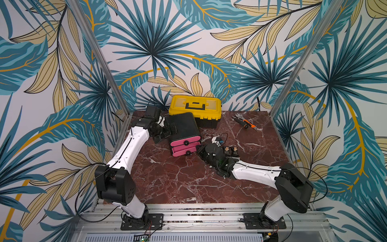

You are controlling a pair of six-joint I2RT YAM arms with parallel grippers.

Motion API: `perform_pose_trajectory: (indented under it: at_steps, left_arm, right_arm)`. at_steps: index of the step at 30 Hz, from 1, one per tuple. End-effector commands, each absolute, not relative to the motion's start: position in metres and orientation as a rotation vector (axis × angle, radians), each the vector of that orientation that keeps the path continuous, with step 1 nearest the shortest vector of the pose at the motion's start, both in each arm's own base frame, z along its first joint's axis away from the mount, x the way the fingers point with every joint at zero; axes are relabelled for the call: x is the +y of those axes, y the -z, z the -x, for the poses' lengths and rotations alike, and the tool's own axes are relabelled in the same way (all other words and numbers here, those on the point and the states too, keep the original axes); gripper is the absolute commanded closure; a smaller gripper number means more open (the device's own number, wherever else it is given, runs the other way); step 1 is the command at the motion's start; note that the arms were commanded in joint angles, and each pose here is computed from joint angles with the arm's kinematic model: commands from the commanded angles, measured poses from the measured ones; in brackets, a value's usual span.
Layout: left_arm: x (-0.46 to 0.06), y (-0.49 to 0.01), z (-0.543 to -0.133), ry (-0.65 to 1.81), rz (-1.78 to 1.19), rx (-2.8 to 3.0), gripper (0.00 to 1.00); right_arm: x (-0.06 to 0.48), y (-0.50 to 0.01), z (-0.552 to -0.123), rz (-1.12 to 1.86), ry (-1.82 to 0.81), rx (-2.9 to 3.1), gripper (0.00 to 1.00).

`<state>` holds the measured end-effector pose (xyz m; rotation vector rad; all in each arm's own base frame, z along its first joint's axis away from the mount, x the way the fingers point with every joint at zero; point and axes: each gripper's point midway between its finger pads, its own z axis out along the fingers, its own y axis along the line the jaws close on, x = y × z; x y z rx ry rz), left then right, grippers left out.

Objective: Take the cookies out of the drawer
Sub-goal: Close the drawer in the storage box.

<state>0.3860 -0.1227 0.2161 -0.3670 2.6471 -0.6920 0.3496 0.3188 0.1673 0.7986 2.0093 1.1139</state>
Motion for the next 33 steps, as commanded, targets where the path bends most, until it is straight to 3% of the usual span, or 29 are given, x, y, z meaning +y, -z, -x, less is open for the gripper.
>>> perform_pose_trajectory:
  at_steps: [1,11,21,33]
  left_arm:
    - [-0.122,-0.217,-0.392,0.681,0.365,2.635,0.0]
    - [-0.115,-0.216,-0.388,0.652,0.373,2.677,0.0]
    - [-0.11,-0.218,-0.382,0.607,0.361,2.68,0.0]
    - [-0.116,-0.204,-0.404,0.671,0.365,2.622,0.0]
  right_arm:
    - [0.315,-0.137,-0.346,-0.84,-1.062,2.071,0.85]
    - [0.357,-0.13,-0.392,-0.835,-1.214,2.01,0.86]
    - [0.384,-0.12,-0.405,-0.887,-1.386,1.955,0.85]
    - [0.355,-0.106,-0.369,-0.882,-1.279,2.006,0.56]
